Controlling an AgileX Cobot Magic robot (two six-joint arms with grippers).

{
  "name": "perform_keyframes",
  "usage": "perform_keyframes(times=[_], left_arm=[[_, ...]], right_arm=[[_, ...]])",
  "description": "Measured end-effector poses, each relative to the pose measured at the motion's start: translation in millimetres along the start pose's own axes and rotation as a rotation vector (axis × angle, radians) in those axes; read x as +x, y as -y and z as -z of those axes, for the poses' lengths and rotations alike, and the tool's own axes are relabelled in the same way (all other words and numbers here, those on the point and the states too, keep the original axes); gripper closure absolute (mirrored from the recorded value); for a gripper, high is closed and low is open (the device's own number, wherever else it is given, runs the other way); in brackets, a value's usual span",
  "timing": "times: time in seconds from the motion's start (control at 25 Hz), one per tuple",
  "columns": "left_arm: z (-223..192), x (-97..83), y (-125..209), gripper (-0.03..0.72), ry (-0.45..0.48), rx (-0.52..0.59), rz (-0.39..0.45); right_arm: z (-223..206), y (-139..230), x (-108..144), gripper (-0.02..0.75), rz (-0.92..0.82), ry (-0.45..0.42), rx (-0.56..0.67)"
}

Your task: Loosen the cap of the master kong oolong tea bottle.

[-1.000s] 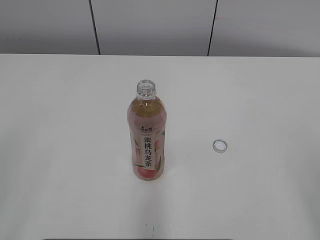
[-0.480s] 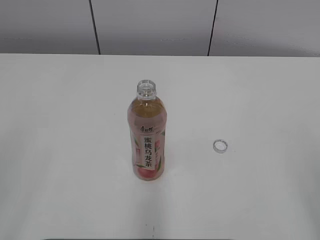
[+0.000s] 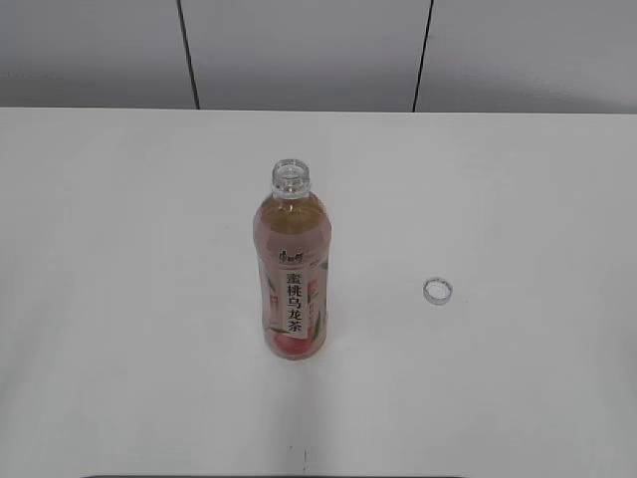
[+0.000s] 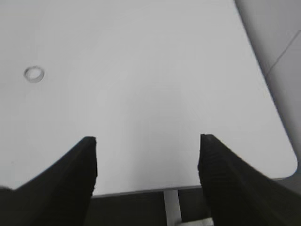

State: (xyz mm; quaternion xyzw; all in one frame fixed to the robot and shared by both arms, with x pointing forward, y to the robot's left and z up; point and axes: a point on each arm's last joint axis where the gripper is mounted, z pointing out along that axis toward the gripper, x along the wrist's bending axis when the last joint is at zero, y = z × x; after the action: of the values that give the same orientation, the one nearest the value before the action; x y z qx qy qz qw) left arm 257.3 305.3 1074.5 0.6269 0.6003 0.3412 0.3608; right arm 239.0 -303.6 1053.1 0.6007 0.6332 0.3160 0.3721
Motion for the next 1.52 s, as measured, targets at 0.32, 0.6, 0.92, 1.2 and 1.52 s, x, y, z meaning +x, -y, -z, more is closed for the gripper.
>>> perform_keyframes(times=[0.32,0.6,0.92,1.2,1.52], left_arm=[[27,1.1,15,0.125,-0.1,-0.173,0.062],[28,1.1,16,0.125,-0.1,-0.178,0.062],[28,1.1,16,0.125,-0.1,-0.178,0.062],[28,1.1,16,0.125,-0.1,-0.178,0.062],[28,1.1,16,0.125,-0.1,-0.179,0.062]], right_arm=[[8,5,0,0.226,-0.011,0.02,-0.06],[7,5,-1,0.226,0.032,-0.056,-0.068],[7,5,-1,0.227,0.032,-0.056,-0.068],[7,5,-1,0.227,0.032,-0.056,-0.068],[7,5,-1,0.227,0.032,-0.056,-0.068]])
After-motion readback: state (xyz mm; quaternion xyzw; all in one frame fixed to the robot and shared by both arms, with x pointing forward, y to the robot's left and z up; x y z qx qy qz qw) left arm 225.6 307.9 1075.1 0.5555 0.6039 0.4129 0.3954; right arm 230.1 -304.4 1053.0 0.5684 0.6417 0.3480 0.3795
